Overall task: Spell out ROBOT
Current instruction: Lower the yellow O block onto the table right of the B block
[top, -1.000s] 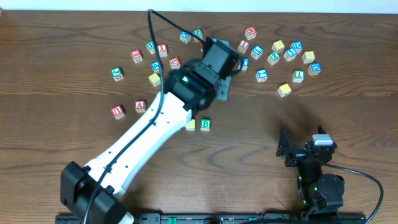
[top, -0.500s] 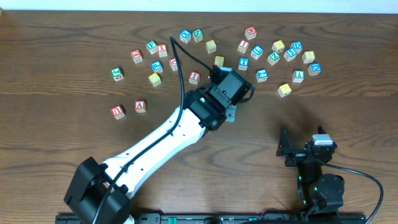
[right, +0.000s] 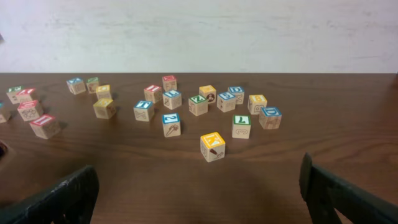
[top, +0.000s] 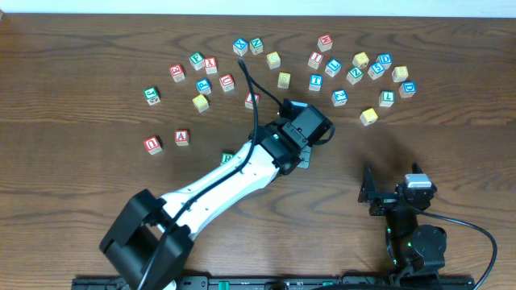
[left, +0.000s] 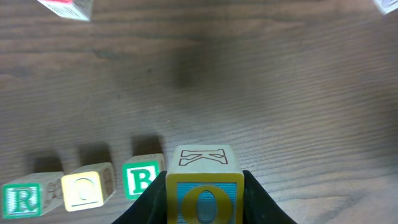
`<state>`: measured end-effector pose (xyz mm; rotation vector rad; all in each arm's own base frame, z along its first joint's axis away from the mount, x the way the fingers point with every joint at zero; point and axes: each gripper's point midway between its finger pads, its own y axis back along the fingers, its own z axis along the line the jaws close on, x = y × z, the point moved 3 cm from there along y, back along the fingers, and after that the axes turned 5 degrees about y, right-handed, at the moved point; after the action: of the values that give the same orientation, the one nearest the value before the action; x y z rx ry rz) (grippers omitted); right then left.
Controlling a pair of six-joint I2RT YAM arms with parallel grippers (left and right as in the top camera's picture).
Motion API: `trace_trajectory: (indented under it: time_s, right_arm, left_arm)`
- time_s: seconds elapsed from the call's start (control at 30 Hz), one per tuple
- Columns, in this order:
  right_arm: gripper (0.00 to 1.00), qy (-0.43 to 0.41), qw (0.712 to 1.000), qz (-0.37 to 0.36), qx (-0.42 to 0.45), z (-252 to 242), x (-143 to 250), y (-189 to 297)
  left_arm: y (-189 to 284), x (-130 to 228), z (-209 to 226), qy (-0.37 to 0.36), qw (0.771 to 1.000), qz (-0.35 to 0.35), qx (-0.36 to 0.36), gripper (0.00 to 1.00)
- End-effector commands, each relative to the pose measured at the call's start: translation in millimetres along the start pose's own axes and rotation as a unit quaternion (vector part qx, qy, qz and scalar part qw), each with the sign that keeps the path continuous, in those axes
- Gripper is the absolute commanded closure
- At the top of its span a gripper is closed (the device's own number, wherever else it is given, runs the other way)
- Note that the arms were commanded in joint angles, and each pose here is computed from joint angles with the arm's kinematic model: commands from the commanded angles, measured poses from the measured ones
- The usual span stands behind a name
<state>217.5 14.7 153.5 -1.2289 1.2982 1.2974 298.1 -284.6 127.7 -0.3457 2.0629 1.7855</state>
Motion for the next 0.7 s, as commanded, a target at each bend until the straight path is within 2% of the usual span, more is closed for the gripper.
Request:
trace_trajectory:
  time_s: [0.0,0.67]
  right_arm:
    - [0.01,-0.006,1.0,0.002,0.001,0.2,1.2,-0.1]
    - [0.01,-0.006,1.0,0.002,0.001,0.2,1.2,-0.1]
  left_arm:
    - [-15.6,10.3,0.4,-0.004,1.0,0.02,-0.007,0.85]
    - [-35.2,22.5,3.6,0.003,0.999,0.04,-0.02,0.86]
